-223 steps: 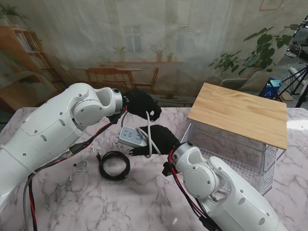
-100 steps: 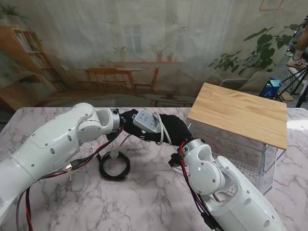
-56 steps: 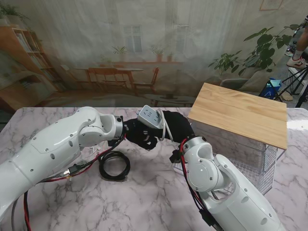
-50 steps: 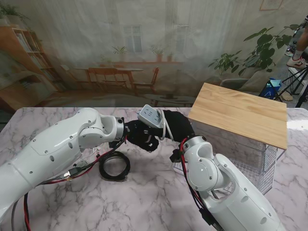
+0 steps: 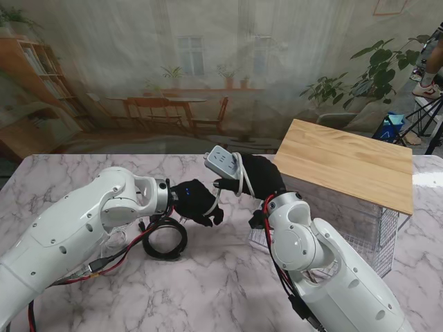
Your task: Load the small electronics into the mesh drawer
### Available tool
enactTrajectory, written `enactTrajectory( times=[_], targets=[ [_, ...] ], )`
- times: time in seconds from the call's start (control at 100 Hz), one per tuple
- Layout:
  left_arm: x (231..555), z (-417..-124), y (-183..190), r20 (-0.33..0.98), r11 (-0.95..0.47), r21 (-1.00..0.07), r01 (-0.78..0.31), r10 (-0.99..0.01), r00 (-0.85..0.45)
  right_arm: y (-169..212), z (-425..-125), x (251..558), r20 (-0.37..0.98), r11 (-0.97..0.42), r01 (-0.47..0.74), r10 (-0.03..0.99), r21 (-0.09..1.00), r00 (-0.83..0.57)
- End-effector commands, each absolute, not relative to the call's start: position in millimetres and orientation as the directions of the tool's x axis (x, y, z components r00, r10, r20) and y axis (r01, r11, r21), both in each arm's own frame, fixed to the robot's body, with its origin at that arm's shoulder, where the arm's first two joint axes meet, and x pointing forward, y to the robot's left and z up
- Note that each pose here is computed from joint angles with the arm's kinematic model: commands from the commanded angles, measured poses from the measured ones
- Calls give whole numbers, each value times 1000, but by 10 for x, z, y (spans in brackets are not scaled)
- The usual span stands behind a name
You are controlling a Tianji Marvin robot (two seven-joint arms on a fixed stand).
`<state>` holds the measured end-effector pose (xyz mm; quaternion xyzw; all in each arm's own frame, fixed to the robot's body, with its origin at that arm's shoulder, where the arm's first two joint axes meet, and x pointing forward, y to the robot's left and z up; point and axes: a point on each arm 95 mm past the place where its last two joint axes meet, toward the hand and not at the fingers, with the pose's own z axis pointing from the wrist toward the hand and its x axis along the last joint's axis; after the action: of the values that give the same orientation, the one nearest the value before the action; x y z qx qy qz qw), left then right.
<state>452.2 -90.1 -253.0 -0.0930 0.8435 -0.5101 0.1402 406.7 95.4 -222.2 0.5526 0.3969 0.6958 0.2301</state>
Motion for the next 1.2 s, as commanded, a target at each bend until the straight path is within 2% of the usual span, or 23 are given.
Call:
enactTrajectory(
  times=[0.0,0.19,0.38,0.65,1.0,1.19],
  targets=[
    [4509,-2633,-878,-131,499,-866,-37,-297,-946,941,-2156,4105,586,-586,93,761,805,-279],
    [4410,-2665,-993,-107,495,-868,-25,-237,-965,946,-2157,4143,579,-579,87,770,811,-268],
    [4187,-2536,-1115,-107,456,-890,26,-151,-983,929,-2192,4202,548,-548,74,799,833,-249],
    [3902,-2268,-1166,-201,393,-904,170,-39,-979,968,-2281,4272,512,-504,99,825,858,-238],
    [3847,-1744,-989,-411,283,-879,384,-41,-911,1008,-2386,4273,467,-444,144,846,884,-257],
    [3848,-1457,-967,-480,232,-859,457,-50,-876,1062,-2414,4277,447,-416,164,850,894,-278]
  ],
)
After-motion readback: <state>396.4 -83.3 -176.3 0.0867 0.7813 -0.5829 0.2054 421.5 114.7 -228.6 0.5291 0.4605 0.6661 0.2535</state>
